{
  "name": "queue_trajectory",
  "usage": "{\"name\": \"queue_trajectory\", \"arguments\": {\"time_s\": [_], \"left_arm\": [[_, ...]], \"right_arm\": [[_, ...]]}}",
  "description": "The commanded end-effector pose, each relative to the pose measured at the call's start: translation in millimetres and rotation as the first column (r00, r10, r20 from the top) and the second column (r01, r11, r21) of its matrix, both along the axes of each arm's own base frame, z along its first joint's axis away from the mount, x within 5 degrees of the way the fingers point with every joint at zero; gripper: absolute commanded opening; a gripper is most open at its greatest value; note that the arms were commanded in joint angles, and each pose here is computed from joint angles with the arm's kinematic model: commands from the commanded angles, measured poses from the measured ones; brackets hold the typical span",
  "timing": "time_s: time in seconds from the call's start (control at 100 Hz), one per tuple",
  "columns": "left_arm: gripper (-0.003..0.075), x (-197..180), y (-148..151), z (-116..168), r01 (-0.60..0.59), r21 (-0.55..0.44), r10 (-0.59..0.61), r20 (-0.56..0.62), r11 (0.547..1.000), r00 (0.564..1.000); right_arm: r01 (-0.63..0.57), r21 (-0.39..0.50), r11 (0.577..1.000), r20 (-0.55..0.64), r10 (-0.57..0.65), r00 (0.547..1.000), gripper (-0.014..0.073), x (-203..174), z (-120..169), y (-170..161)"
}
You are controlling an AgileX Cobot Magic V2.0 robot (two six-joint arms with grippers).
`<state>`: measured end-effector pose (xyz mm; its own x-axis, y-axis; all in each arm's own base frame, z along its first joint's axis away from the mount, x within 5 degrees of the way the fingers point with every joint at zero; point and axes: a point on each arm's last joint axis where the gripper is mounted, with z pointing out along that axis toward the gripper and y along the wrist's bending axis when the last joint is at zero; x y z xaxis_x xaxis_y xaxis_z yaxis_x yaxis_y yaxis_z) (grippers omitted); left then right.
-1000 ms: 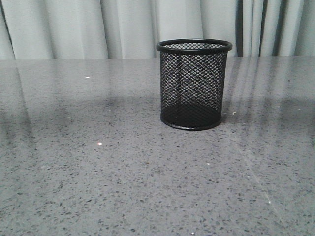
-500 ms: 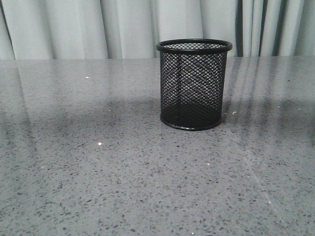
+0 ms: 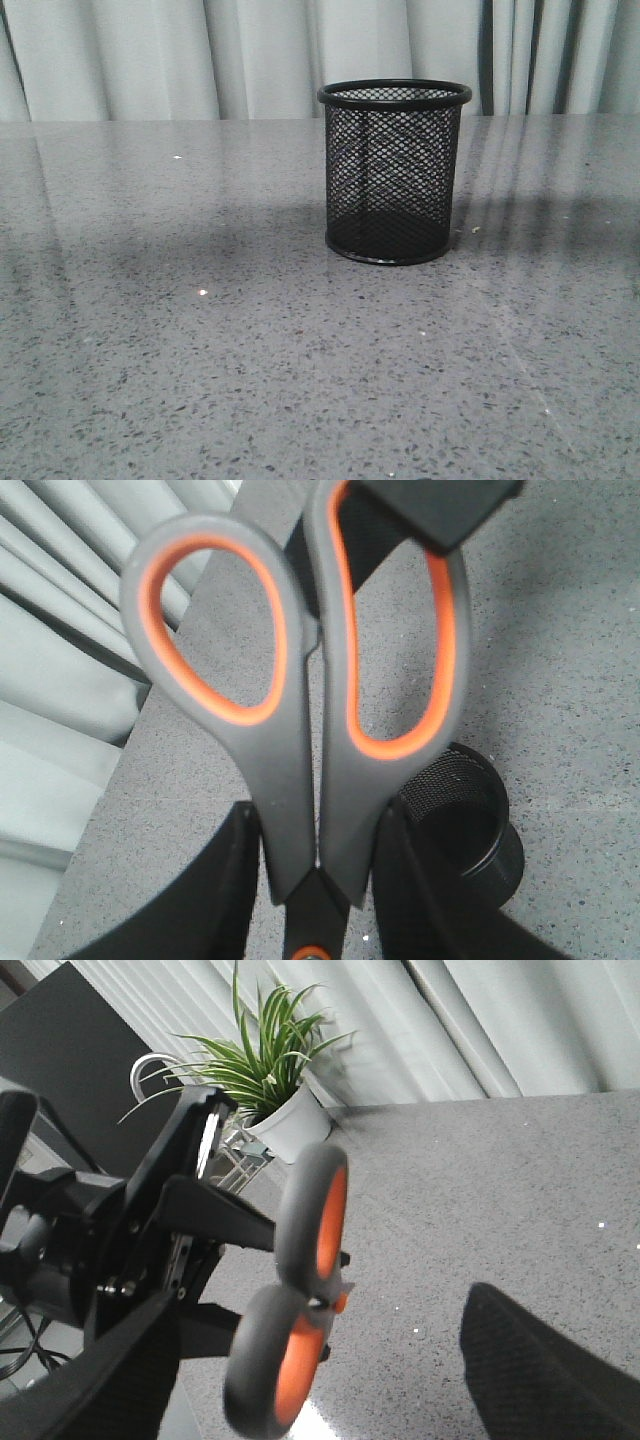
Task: Put scissors into bucket
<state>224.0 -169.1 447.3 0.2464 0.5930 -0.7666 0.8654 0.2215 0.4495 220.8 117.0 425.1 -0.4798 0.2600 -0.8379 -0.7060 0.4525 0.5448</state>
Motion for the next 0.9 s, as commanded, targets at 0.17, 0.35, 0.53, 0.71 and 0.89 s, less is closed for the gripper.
{"name": "queue_trajectory", "arguments": {"time_s": [0.17,0.35,0.53,0.71,0.89], "left_arm": [[0.0093,-4.2,-0.6,19.3,-0.020,-0.097,0.024,0.048,0.995,0.999],[0.0093,-4.2,-0.6,19.3,-0.020,-0.097,0.024,0.048,0.995,0.999],[0.0094,-4.3,-0.7,19.3,-0.019,-0.099,0.024,0.047,0.995,0.999],[0.0181,-5.5,-2.0,20.8,-0.012,-0.126,0.016,0.032,0.992,0.999],[0.0460,-6.3,-1.9,21.8,-0.011,-0.135,0.015,0.031,0.991,0.999]], "right_arm": [[-0.008,0.055,0.998,0.015,0.007,1.000,0.0517,10.9,11.9,3.4],[-0.009,0.061,0.998,-0.005,0.009,1.000,0.0387,16.4,7.9,4.8],[-0.009,0.063,0.998,-0.014,0.010,1.000,0.0136,19.6,5.5,5.5],[-0.009,0.067,0.998,-0.014,0.010,1.000,-0.0073,19.6,5.9,5.5],[-0.009,0.069,0.998,-0.014,0.010,1.000,-0.0074,19.5,6.0,5.5]]}}
